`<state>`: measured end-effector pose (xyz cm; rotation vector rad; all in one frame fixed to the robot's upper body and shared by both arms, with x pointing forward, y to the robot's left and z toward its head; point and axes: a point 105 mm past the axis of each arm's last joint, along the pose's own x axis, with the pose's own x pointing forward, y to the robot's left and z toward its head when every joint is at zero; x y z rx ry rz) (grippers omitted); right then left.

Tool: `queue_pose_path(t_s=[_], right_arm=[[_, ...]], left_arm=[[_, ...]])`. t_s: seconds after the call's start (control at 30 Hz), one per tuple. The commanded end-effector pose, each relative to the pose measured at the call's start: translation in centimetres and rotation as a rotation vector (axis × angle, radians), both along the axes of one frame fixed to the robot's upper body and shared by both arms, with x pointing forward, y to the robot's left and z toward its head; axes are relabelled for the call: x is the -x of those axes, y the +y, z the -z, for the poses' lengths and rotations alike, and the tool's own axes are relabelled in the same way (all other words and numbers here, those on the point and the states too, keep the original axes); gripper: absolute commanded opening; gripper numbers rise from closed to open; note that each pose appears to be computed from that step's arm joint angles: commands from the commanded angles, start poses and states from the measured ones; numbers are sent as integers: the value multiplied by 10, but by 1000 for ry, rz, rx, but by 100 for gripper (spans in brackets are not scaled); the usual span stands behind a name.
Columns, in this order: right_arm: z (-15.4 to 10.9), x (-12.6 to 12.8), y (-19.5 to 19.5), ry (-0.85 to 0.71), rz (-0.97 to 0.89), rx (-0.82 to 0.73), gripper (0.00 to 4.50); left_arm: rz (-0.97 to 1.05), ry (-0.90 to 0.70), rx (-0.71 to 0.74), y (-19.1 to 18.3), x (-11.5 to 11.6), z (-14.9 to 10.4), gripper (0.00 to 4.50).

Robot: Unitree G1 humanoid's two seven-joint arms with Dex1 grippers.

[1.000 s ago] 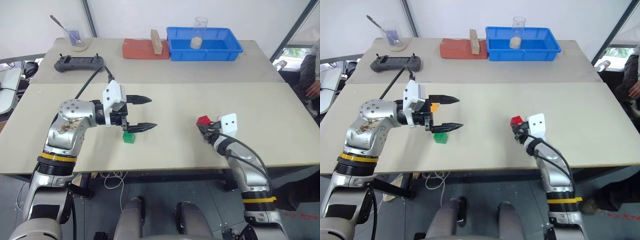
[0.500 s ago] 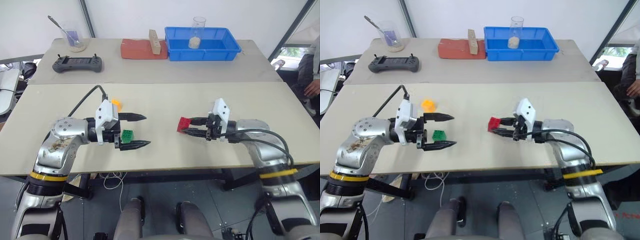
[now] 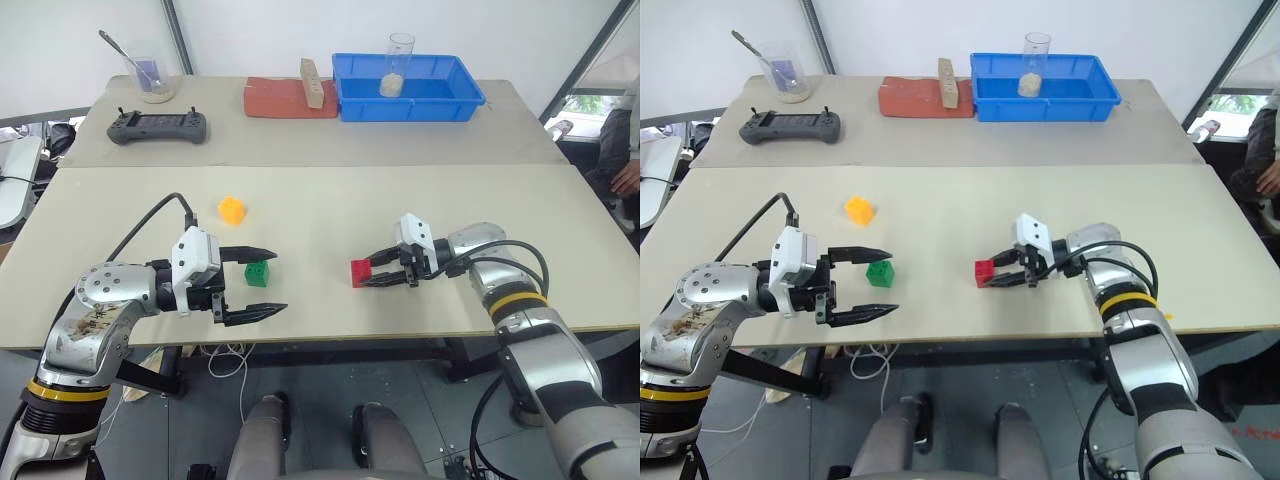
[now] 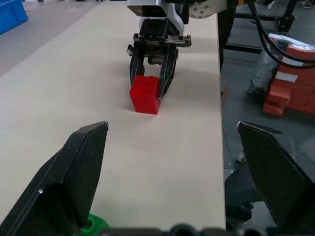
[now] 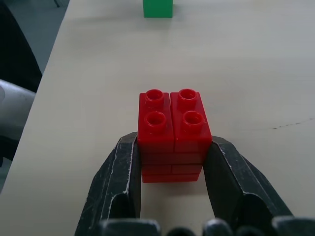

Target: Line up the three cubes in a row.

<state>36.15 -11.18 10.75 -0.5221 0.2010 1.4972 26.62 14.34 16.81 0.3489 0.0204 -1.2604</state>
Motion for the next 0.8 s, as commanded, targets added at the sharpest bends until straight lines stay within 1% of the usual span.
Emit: queue_pose_path(t_s=[0.03,0.17,0.2,0.27,0.37,0.43,0.5,0.53,0.6,0.67,0.8], right_arm=[[-4,-7,-7,-34,28,20,275],[-11,-11,-18,-49,60,27,417],[-14,-11,-22,-54,64,25,446],[-28,-9,-28,-65,72,-16,446],[-50,1,-28,-86,94,-109,446],[-64,13,-22,-108,131,-175,446],[-75,30,-15,-99,173,-235,446],[-77,39,-12,-85,190,-246,446],[-77,59,-4,-52,200,-257,446],[-77,74,5,-38,211,-265,446],[-79,89,16,-14,235,-282,446]], left_arm=[[4,-37,13,-3,3,-10,450],[-7,-28,24,-3,1,-9,450],[-22,-28,30,-2,0,-9,450],[-94,-33,47,7,-7,-8,450],[-234,-45,87,22,-12,-5,450],[-343,-56,127,30,-11,-1,450],[-451,-63,164,36,-6,5,450],[-520,-82,180,40,-5,8,450],[-624,-70,221,41,0,18,450],[-700,-42,247,38,5,29,450],[-819,-14,305,27,2,48,450]])
